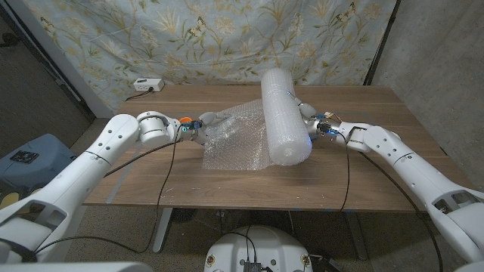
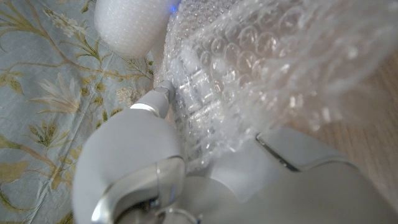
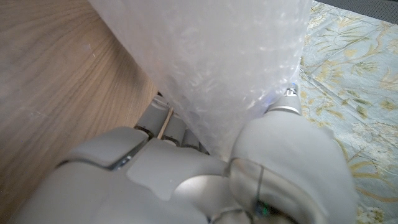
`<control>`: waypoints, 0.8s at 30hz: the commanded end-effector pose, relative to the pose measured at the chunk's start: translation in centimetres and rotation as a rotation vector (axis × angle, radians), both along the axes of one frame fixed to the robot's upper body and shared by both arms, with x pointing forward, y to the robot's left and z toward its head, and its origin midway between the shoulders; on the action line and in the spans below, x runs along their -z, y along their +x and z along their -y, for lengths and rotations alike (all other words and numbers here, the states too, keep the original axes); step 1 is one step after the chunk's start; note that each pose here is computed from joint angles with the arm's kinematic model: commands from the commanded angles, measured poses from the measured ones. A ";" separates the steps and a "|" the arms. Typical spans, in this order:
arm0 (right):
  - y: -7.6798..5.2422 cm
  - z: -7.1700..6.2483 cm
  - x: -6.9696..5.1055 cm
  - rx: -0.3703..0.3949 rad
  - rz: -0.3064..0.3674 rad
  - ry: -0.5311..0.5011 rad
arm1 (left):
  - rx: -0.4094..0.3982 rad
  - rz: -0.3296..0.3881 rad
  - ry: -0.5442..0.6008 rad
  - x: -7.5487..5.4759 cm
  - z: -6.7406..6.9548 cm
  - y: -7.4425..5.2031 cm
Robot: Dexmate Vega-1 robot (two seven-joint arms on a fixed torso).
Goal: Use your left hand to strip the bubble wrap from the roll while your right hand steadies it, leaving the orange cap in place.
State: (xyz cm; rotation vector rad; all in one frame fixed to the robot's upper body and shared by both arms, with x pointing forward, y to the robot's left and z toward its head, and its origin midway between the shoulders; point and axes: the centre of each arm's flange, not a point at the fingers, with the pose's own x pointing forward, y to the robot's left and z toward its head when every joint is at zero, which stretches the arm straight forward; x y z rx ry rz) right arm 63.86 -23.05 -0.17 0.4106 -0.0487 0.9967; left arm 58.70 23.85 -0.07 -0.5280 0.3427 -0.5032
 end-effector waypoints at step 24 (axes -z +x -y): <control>0.1 -0.2 0.6 -0.034 -0.001 0.015 | -0.019 0.002 0.009 -0.2 -1.3 -0.7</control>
